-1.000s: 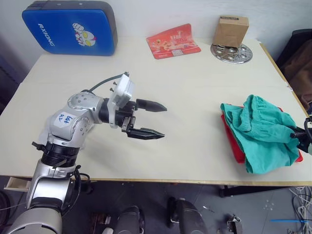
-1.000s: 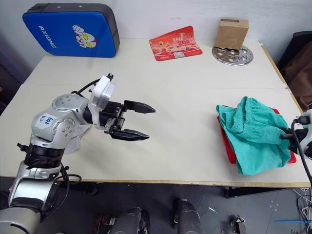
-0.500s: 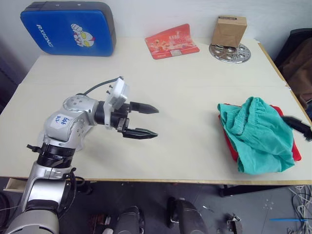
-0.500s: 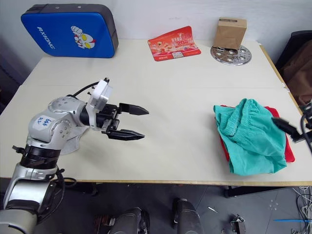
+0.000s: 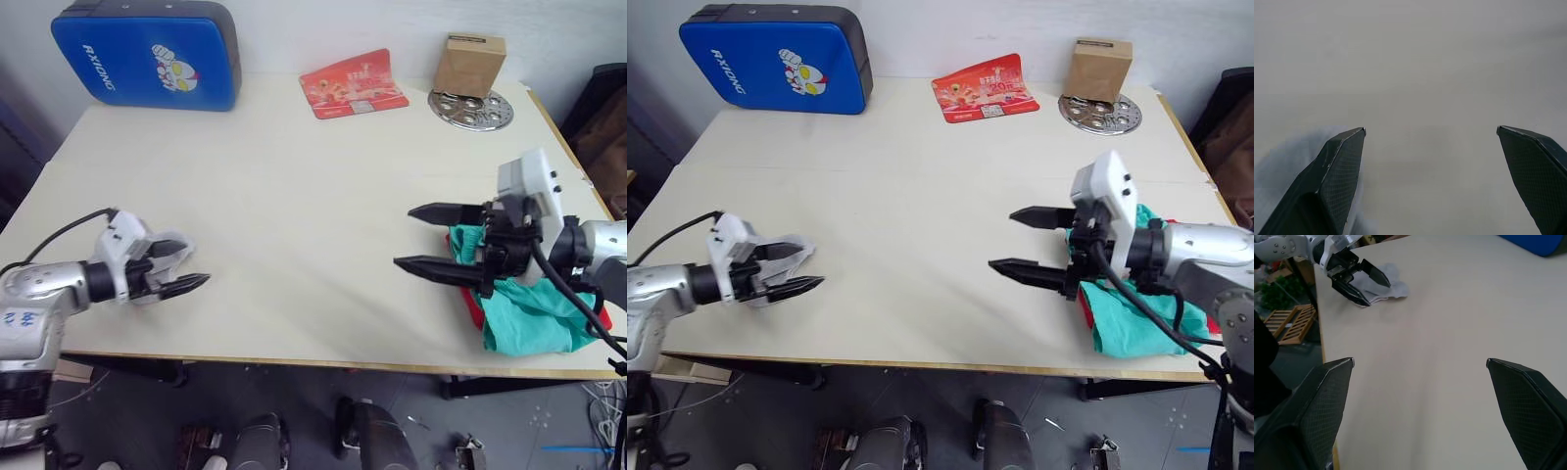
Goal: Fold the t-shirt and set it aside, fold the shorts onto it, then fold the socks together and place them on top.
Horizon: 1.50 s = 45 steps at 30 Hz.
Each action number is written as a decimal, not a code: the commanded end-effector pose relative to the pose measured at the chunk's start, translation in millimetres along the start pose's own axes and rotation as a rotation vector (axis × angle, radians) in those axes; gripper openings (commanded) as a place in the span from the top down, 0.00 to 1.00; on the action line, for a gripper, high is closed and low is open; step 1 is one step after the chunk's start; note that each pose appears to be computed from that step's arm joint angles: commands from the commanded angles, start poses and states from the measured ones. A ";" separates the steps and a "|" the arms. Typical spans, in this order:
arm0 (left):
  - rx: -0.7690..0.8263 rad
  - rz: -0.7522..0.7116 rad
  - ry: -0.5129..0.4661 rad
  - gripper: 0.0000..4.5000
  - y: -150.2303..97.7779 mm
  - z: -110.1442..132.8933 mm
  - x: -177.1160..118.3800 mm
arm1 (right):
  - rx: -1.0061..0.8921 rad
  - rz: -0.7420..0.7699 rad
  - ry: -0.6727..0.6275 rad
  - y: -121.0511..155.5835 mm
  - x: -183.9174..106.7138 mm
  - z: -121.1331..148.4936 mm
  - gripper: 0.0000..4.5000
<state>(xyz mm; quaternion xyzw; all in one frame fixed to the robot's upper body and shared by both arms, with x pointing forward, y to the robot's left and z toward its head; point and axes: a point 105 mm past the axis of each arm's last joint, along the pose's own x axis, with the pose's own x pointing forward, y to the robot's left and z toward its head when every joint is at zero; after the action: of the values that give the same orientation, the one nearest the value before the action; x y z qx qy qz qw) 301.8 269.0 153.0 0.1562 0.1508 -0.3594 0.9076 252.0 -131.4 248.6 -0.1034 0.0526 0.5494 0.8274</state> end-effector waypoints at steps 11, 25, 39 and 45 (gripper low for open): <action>0.035 0.189 0.159 0.00 47.6 -32.6 -16.7 | -0.014 0.036 -0.027 6.3 5.5 -5.9 0.01; -0.205 0.040 0.253 0.75 21.2 -47.4 -1.3 | -0.004 -0.015 -0.030 4.2 3.6 -10.2 0.00; -0.524 -0.208 0.123 1.00 -100.5 49.3 84.9 | 0.005 -0.070 0.019 -4.3 1.9 -26.7 0.00; -0.496 -0.183 0.164 1.00 -119.2 59.6 119.7 | 0.003 -0.086 0.029 -3.6 4.3 -33.2 0.00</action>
<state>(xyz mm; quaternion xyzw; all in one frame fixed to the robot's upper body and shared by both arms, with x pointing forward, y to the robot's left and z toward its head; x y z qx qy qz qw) 305.5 100.9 135.7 -0.0679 0.3272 -0.3834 0.8610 260.4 -141.1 210.7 -0.1000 0.0805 0.5066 0.8525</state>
